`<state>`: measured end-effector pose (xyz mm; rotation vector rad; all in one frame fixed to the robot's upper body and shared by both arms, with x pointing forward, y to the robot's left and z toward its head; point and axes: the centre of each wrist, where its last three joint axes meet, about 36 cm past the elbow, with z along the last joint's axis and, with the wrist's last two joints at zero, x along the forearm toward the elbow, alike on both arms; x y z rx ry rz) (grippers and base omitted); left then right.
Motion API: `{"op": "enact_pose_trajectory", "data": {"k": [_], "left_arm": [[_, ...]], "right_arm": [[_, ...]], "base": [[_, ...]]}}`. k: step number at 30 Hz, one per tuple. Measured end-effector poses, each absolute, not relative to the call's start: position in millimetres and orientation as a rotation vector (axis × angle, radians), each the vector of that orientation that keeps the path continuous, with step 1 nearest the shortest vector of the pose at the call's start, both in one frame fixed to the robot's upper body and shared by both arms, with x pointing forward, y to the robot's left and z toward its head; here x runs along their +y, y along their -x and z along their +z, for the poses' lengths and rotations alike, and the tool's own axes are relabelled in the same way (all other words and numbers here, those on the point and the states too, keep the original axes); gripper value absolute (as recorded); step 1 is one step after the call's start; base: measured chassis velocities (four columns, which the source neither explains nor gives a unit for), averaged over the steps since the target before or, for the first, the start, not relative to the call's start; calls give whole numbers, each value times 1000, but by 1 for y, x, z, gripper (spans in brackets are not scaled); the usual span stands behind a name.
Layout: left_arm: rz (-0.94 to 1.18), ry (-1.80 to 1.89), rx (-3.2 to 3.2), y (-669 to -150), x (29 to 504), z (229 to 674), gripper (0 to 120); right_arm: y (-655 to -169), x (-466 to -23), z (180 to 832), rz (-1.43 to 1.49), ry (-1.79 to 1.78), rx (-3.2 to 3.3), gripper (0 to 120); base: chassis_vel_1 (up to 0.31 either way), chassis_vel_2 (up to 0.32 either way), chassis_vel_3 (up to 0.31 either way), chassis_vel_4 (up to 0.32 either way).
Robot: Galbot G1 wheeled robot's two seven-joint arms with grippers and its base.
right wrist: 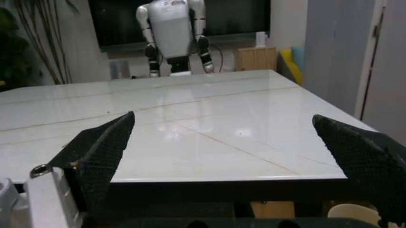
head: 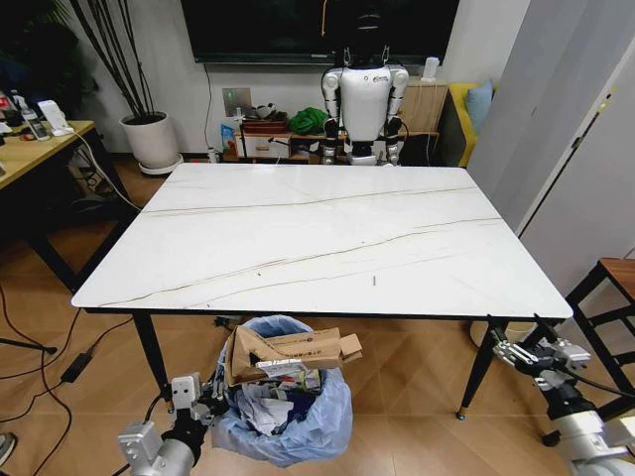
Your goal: Pick up the trash bin and place the trash from the table into it.
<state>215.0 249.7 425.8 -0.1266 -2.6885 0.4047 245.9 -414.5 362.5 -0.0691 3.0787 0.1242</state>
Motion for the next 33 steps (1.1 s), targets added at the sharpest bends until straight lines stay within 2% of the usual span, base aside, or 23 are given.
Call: {"op": "enact_pose_trajectory", "data": {"k": [33], "left_arm": [[261,74,-2753,-216,252,419,0]], "right_arm": [[-236,-408,357,150,-69,3109,100]], "base": [[0,0,0,0]]}}
